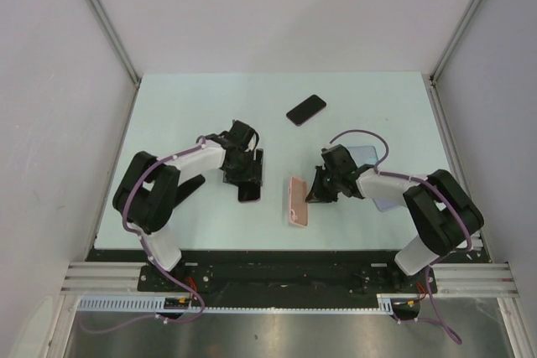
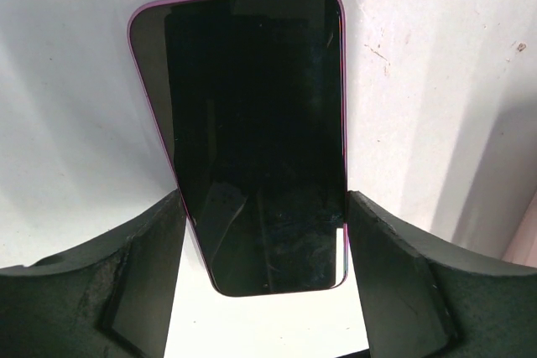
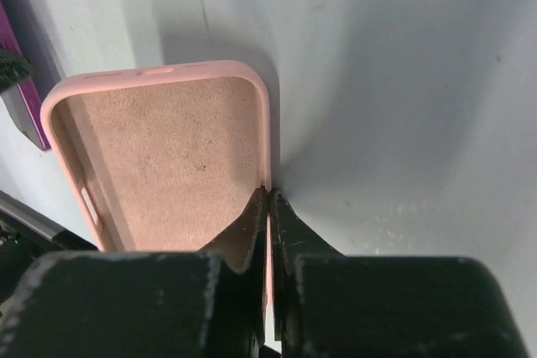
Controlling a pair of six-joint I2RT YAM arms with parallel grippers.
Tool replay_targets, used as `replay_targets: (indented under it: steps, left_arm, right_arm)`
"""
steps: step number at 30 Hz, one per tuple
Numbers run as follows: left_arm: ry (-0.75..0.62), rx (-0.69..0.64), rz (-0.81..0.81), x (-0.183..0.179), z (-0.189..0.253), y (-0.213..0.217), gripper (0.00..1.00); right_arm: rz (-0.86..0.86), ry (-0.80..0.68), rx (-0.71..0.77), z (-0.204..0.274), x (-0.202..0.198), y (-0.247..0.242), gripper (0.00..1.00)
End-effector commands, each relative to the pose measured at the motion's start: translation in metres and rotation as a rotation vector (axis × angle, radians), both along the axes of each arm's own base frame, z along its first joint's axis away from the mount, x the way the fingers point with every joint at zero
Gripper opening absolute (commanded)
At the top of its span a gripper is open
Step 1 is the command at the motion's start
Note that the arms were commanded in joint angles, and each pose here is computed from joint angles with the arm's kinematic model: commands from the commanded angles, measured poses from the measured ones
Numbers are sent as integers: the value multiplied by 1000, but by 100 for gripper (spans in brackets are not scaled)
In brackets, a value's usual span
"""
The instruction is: Put the phone into the phone case
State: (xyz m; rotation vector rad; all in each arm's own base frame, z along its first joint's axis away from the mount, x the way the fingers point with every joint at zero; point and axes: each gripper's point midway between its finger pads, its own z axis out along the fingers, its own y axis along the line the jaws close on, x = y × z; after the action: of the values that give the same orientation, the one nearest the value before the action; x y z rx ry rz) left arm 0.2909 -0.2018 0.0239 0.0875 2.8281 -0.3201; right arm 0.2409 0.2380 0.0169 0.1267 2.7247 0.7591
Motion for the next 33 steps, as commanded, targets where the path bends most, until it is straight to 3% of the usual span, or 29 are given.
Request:
replay_targets:
  steps: [1, 7, 13, 19, 29, 33]
  left_arm:
    - [-33, -60, 21, 1, 18, -5, 61]
    - [-32, -96, 18, -3, 20, -8, 61]
    - [-51, -136, -12, -6, 29, -13, 61]
    - [-83, -164, -23, -4, 43, -20, 61]
    - [-106, -197, -83, -13, 57, -47, 60]
    - [-104, -196, -73, -17, 55, -50, 55]
  right_arm:
    - [-92, -33, -55, -7, 26, -2, 2]
    - [-103, -13, -86, -14, 34, 3, 7]
    - [-109, -6, -72, -8, 31, 9, 23]
    - [-112, 21, 17, 8, 28, 21, 31]
    - [-138, -48, 10, 36, 30, -4, 35]
    - [-152, -64, 19, 43, 32, -17, 36]
